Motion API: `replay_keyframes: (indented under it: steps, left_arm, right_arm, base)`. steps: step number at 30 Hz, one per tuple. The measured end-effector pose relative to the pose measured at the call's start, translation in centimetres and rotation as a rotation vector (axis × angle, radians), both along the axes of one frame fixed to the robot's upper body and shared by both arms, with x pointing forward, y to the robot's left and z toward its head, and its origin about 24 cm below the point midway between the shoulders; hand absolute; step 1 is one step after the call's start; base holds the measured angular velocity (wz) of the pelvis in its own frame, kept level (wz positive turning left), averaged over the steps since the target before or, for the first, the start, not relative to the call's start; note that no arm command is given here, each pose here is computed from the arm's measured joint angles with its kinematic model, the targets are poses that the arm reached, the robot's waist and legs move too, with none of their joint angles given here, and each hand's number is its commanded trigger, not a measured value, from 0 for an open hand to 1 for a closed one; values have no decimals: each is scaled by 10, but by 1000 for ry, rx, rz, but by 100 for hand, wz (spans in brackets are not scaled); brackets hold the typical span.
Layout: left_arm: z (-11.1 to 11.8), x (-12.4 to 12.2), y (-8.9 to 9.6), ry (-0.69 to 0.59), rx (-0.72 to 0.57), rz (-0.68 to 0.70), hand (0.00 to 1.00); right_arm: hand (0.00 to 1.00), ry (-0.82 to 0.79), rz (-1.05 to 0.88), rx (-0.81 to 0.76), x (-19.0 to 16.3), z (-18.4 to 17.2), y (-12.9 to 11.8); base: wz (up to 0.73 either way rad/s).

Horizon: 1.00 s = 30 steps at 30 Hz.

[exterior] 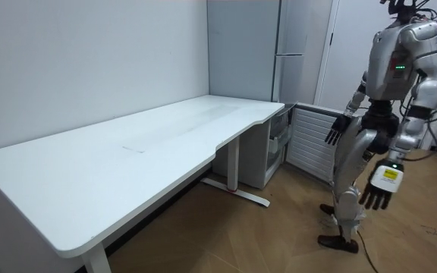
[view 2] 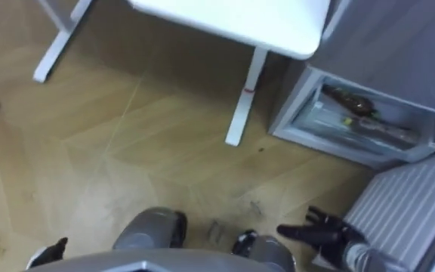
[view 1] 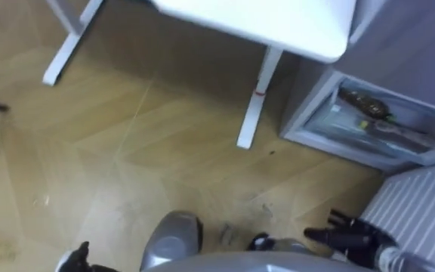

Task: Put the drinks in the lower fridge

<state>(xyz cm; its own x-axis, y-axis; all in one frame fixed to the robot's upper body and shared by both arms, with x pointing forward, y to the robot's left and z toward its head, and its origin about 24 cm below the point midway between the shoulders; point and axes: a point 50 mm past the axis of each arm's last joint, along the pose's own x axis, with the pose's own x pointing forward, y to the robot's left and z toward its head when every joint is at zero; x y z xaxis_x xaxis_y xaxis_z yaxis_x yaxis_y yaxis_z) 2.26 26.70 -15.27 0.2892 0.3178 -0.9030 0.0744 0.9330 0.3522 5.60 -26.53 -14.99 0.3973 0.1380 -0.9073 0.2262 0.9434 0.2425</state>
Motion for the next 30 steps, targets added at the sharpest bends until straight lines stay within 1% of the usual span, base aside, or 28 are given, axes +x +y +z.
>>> replay_keyframes:
  steps: [2, 6, 12, 15, 17, 22, 25, 30]
  left_arm:
    - [-1, 7, -5, -32, 16, 8, 0]
    - [-2, 10, -11, -71, 41, 43, 0]
    - [-3, 10, -10, -83, 58, 105, 0]
    - [-2, 10, -10, -80, 67, 99, 0]
    - [-2, 9, -10, -73, 77, 69, 0]
    - [-2, 6, -7, -62, 98, 73, 0]
    - [-4, -3, -7, -19, 111, 63, 0]
    - [-7, -14, -10, 55, 129, -12, 0]
  right_arm:
    - [0, 32, -34, -4, -10, -6, 10]
    - [0, 42, -47, -66, -9, -10, 21]
    - [0, 61, -12, -163, -5, -13, 26]
    - [0, 72, 10, -209, -4, -13, 25]
    - [0, 84, 21, -247, -5, -13, 22]
    - [0, 100, 19, -290, -8, -13, 20]
    - [0, 107, 9, -302, -9, -14, 19]
    - [0, 131, -23, -330, -16, -15, 19]
  base:
    - [-13]
    - [-31]
    - [-16]
    - [-10]
    - [-13]
    - [-10]
    - [-10]
    - [-2]
